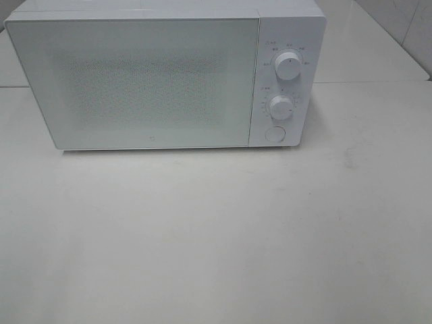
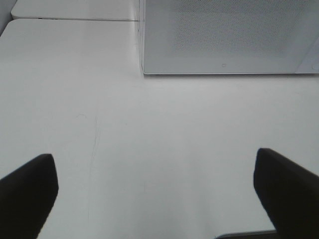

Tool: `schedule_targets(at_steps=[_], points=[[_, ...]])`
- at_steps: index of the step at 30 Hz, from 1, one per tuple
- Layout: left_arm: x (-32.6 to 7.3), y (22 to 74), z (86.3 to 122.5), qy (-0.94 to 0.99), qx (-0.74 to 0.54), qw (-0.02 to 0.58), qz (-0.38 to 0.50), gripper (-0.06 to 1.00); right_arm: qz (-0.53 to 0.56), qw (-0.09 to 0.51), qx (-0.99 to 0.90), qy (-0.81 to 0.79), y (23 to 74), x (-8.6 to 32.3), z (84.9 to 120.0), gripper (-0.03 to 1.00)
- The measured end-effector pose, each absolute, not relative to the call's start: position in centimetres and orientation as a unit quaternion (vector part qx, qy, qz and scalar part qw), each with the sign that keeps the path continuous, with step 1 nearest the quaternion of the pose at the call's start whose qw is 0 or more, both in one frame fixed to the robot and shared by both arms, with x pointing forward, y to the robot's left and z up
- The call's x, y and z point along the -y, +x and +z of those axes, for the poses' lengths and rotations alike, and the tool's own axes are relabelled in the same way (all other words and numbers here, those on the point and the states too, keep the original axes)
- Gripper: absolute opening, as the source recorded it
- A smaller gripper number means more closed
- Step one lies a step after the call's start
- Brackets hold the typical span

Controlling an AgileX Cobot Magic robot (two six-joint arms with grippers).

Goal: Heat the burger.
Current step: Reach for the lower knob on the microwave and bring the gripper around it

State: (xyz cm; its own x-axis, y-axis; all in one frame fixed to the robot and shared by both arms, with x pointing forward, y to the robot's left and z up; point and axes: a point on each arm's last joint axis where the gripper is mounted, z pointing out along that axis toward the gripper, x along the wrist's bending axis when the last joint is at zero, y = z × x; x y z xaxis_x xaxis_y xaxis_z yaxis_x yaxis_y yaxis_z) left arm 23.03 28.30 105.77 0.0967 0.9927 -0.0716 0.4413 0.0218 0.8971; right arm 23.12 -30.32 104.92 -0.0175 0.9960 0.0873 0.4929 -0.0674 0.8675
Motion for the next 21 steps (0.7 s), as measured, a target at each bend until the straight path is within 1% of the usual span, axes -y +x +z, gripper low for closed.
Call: schedule_targets(at_steps=[21], points=[[-28.30, 23.03, 105.77, 0.614, -0.584, 0.413, 0.334, 0.99, 0.386, 0.326, -0.600, 0.620, 23.12, 30.32, 104.92, 0.75]])
